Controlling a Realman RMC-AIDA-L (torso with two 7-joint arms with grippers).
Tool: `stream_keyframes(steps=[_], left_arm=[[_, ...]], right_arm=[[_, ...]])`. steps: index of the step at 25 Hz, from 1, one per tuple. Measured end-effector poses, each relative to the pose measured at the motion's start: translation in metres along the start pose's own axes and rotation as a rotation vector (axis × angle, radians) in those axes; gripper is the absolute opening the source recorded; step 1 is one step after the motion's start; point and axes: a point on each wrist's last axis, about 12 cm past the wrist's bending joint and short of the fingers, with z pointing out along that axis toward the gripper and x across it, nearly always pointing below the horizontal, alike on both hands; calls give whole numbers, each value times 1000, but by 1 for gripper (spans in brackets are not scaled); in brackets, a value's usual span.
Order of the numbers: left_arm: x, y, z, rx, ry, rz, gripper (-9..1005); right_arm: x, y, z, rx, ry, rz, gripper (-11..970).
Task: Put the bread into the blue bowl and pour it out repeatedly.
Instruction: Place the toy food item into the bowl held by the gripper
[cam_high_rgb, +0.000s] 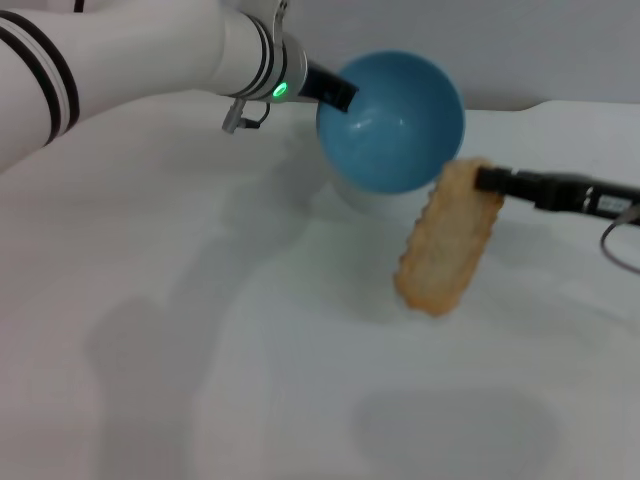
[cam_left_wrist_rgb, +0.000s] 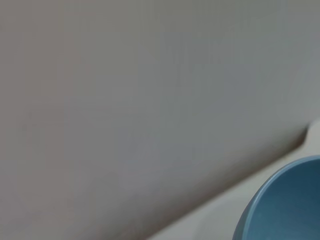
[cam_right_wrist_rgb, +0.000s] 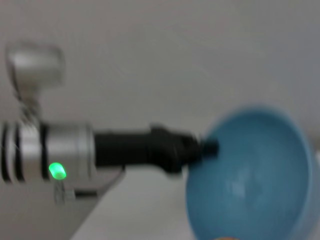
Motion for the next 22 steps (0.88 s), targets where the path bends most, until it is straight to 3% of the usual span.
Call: stream_keyframes(steps=[5, 11, 16, 19, 22], left_arm=[[7, -8, 0, 37, 80, 58, -1], [10, -31, -3, 107, 153, 129, -2], [9, -60, -4, 182, 140, 181, -2], [7, -62, -4, 194, 120, 156, -1], [6, -61, -4, 197, 108, 139, -2]], right_arm=[[-26, 3, -19, -26, -85, -60, 215], [-34, 1, -29, -16, -147, -52, 187], [-32, 2, -8, -7, -152, -64, 148], [-21, -3, 17, 19, -121, 28, 111], [-15, -6, 24, 48, -106, 50, 109]])
